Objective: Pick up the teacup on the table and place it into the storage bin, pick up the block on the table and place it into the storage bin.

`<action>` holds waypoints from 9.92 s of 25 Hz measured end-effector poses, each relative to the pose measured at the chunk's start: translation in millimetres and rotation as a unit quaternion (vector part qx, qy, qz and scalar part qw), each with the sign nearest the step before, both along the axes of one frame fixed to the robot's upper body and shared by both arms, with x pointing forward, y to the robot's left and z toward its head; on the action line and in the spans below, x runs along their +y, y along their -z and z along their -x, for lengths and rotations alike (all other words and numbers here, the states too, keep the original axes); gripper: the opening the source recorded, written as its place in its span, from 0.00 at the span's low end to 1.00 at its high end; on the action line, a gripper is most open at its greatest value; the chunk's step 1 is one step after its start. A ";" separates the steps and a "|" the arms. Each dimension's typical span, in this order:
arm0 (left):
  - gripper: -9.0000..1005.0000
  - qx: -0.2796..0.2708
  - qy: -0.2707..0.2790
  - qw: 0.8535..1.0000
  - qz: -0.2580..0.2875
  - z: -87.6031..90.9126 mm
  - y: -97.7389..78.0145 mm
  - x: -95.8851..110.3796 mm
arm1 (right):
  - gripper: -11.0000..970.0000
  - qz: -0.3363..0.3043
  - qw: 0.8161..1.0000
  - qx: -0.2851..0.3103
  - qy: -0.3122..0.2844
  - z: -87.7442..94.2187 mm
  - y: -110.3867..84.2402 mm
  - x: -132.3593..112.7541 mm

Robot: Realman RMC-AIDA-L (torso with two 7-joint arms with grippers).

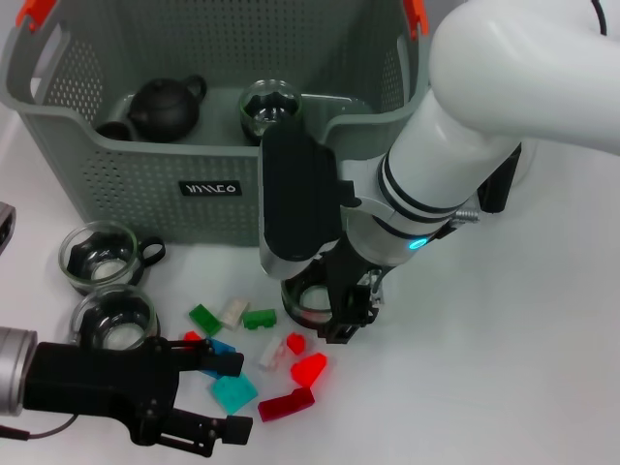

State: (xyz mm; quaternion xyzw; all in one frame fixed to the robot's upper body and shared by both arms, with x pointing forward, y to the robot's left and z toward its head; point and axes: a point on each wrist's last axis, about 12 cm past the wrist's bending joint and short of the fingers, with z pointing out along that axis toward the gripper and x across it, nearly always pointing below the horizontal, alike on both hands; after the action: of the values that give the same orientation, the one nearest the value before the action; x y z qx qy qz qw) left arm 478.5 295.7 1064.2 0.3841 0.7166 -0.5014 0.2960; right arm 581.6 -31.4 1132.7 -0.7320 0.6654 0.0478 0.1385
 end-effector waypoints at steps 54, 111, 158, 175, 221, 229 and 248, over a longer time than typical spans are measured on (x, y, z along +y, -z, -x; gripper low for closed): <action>0.91 0.000 -0.005 1.000 -0.002 -0.6 2.0 -0.4 | 0.07 0.015 1.000 0.001 -0.028 9.7 3.3 3.8; 0.91 -0.003 0.000 1.000 -0.003 1.8 2.6 0.7 | 0.07 -0.212 0.938 -0.143 0.234 -117.4 -68.9 -33.2; 0.91 0.000 -0.006 1.000 -0.008 3.8 7.0 1.2 | 0.27 -0.213 0.942 -0.105 0.236 -111.1 -68.1 -28.8; 0.91 0.000 -0.037 0.999 0.007 8.5 1.2 19.5 | 0.67 -0.371 0.907 -0.061 0.189 -76.3 -145.7 -58.0; 0.91 0.178 -0.245 0.948 -0.094 -31.7 -85.8 114.6 | 0.71 -0.217 0.960 0.166 0.068 16.2 -103.1 -156.1; 0.91 0.189 -0.209 0.950 -0.133 -32.5 -76.2 102.4 | 0.71 -0.236 0.955 0.168 0.071 10.1 -103.6 -157.6; 0.91 0.277 -0.257 0.905 -0.194 -42.2 -79.2 89.0 | 0.71 -0.243 0.956 0.147 0.068 2.6 -104.0 -154.3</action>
State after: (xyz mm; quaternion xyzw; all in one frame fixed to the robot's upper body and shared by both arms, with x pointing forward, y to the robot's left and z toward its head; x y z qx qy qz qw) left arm 520.7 384.8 1143.4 0.0823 0.9266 -0.3452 0.1244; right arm 579.0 -185.7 1236.7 -0.6143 0.6945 0.3060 0.2161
